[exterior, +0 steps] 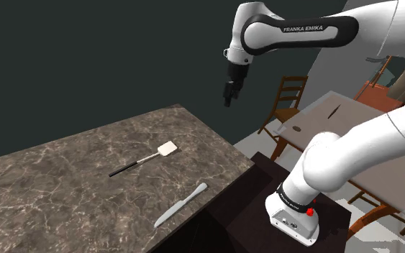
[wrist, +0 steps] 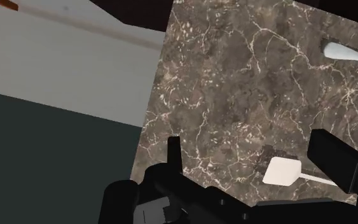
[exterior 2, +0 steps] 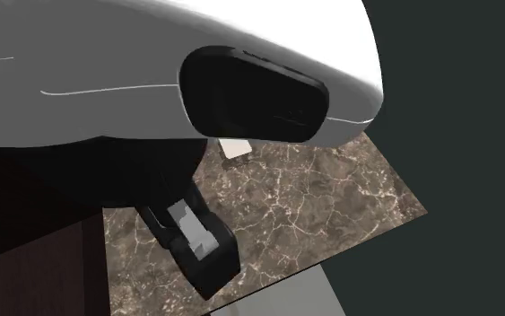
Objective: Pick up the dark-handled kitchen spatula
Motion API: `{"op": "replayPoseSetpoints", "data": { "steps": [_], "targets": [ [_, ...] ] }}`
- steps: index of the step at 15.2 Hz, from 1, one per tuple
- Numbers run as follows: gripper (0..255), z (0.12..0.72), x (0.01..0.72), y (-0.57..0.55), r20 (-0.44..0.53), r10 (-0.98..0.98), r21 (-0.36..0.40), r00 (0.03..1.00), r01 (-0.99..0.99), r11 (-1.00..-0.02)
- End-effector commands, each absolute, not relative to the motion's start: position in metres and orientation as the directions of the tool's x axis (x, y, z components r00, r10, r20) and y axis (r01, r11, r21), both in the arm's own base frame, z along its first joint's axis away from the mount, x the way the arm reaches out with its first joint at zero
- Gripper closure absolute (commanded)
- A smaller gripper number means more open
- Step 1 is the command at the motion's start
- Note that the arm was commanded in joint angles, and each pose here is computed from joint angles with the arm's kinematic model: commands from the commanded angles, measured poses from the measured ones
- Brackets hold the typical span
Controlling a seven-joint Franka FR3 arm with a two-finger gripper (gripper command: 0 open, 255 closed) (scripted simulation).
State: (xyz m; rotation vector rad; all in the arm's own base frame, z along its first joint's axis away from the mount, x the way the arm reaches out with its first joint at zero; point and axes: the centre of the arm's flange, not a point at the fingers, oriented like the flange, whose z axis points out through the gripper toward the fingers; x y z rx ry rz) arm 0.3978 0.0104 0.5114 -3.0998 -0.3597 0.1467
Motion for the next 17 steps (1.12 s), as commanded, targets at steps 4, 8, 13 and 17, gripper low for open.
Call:
{"op": "replayPoseSetpoints", "data": {
  "steps": [4,8,13,17],
  "targets": [
    [0,0.477,0.443,0.043,-0.065,0.415,-0.037,0.907,0.414,-0.910],
    [0,0.450,0.472,0.076,-0.044,0.550,-0.041,0.834,0.549,-0.835],
    [0,0.418,0.502,0.122,-0.018,0.700,-0.041,0.714,0.699,-0.714],
    [0,0.394,0.519,0.163,0.003,0.802,-0.037,0.598,0.801,-0.597]
  ]
}}
